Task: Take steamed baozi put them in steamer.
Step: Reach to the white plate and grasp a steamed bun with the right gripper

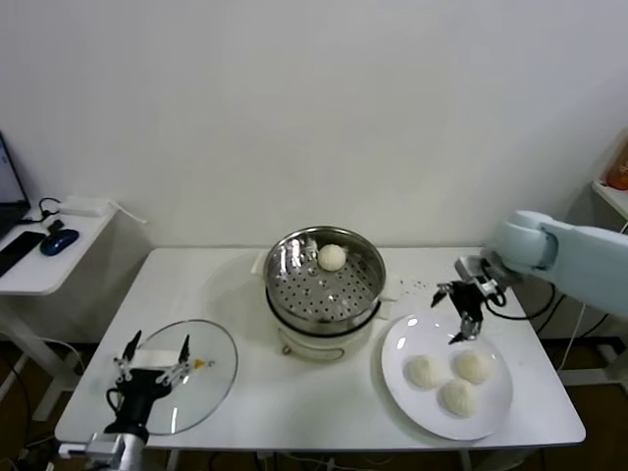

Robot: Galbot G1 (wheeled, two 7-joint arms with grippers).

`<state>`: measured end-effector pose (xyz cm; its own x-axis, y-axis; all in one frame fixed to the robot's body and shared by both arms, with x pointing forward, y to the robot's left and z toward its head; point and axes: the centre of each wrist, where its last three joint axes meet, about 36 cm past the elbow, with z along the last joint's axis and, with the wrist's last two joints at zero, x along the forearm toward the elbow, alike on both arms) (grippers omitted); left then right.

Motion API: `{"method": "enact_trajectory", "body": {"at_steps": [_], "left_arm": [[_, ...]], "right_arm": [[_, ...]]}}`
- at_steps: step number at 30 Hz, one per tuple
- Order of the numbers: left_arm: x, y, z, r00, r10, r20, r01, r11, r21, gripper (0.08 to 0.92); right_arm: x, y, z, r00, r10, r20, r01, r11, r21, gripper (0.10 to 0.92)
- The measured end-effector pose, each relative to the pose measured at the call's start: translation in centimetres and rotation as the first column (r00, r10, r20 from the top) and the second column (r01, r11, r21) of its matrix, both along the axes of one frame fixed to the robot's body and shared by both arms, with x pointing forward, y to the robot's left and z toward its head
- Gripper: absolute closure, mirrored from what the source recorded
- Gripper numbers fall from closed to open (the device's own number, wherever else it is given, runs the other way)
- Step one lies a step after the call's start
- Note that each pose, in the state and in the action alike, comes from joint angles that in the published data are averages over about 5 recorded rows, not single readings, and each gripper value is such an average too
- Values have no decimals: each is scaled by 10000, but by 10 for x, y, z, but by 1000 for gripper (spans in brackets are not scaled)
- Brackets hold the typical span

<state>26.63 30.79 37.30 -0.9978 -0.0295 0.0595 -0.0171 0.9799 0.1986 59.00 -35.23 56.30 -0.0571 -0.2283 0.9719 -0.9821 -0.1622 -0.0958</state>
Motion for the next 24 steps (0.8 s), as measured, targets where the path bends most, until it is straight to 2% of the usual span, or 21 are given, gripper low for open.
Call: {"method": "enact_trajectory", "body": {"at_steps": [11,24], "left_arm": [[-4,2,-4,9999,36,-123,-36,10000,-7,177],[-3,1,4,10000,-24,-35,24,9999,-115,177]], "right_arm": [[-17,-7,-55,9902,-1157,-785,1165,9932,51,200],[-18,8,-99,9841,-1429,-1053,1452,9893,140,200]]}}
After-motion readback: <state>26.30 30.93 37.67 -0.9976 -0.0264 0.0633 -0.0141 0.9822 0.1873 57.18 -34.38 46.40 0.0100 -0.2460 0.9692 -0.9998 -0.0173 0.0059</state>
